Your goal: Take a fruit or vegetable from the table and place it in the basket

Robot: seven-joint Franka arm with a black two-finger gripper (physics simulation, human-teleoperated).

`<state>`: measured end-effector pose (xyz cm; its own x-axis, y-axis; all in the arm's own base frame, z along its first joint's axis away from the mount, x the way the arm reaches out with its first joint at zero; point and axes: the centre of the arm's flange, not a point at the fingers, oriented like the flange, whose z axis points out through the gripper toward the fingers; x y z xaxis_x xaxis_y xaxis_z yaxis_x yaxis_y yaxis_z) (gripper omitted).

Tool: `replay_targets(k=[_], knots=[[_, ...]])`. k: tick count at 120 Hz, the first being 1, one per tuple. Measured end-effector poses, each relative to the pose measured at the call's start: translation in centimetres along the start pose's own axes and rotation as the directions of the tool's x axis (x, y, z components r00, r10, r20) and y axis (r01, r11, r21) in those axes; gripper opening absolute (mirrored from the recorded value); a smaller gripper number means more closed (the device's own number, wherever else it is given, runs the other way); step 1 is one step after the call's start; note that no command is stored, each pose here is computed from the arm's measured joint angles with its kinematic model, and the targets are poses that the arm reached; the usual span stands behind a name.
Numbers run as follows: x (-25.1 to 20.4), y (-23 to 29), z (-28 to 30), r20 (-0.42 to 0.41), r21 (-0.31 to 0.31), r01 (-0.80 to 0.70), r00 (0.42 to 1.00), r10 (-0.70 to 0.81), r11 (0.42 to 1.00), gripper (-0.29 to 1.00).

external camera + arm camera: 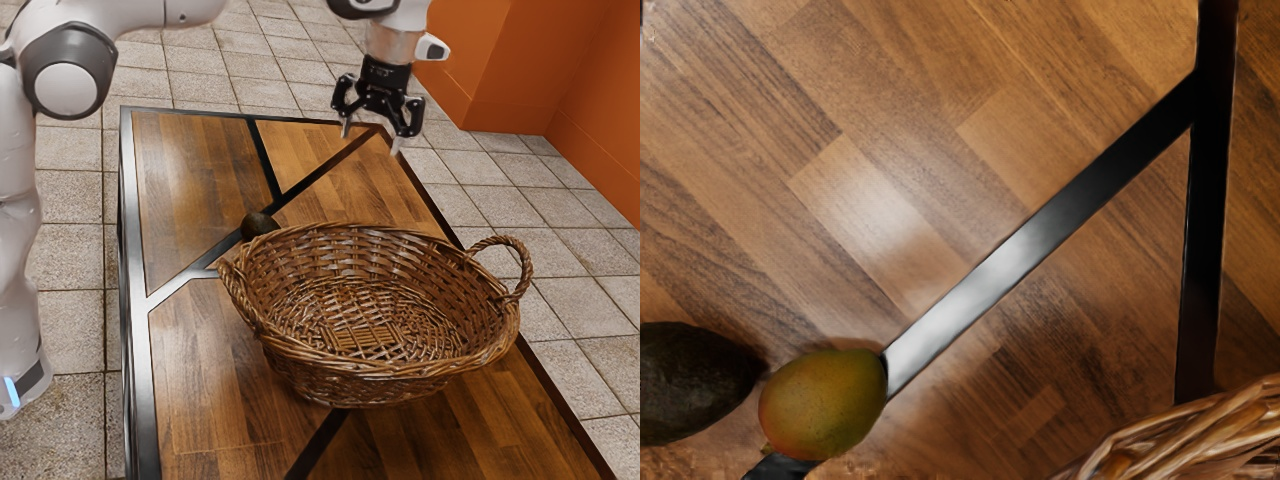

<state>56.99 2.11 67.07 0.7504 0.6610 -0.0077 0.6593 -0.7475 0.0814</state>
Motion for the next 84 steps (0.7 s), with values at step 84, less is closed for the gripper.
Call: replay_targets(k=[84], knots=[[-4.1, -8.3, 7.7, 0.211, 0.06, 0.082, 0.973, -0.093, 0.995, 0.7]])
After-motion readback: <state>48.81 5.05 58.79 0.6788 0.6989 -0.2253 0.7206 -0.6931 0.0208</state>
